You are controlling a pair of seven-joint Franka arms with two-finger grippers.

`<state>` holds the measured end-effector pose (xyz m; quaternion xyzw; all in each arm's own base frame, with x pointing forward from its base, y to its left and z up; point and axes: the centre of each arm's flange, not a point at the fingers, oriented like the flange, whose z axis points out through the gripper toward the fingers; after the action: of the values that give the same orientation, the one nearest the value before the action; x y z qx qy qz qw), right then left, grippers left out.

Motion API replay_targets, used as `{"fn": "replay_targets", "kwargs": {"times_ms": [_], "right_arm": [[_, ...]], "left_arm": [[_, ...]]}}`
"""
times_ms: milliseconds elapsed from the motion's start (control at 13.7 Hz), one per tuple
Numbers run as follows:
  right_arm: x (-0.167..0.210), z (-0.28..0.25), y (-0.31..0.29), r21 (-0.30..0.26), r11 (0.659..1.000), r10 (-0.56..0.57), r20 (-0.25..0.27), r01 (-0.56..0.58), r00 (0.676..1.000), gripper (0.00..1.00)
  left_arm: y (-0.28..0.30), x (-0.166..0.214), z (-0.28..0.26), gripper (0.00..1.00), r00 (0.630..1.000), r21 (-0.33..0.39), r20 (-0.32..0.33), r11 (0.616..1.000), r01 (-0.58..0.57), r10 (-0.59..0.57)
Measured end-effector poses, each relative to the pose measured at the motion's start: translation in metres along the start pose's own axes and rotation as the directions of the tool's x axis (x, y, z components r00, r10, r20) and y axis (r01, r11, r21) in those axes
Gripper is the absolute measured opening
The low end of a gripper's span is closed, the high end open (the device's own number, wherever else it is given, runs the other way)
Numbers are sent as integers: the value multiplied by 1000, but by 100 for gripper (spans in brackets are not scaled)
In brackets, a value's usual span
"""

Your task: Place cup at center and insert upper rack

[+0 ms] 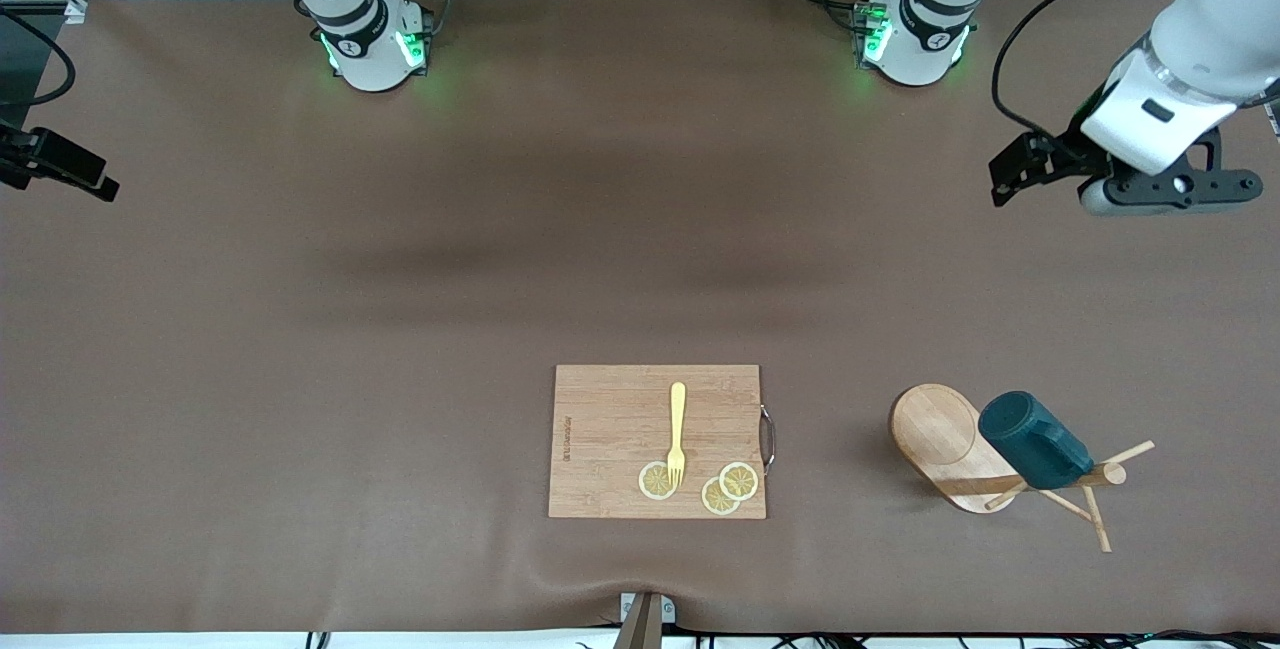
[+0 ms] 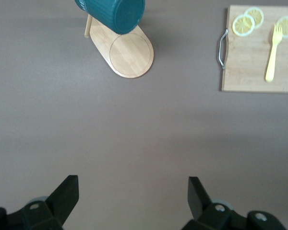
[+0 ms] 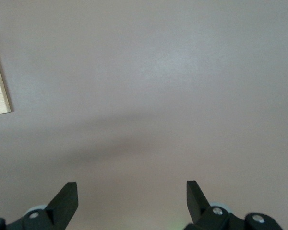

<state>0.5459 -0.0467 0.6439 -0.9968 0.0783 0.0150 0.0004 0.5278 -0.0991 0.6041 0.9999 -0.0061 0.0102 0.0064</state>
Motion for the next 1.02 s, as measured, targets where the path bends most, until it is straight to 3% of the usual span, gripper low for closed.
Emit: {"fn": "replay_targets", "kwargs": {"times_ms": [220,585,1024], "right_arm": [[0,0,0,0,1000,0,0,0,1000,100],[0,0,0,0,1000,0,0,0,1000,100],[0,0,0,0,1000,0,0,0,1000,100]], "left_arm": [[-17,-7,-3,100,996,2,44,997,-75,75],[-33,-23,-29,100,988,-4,107,994,-108,107],[-54,-29,-53,100,985,-13,109,991,-134,135]]}}
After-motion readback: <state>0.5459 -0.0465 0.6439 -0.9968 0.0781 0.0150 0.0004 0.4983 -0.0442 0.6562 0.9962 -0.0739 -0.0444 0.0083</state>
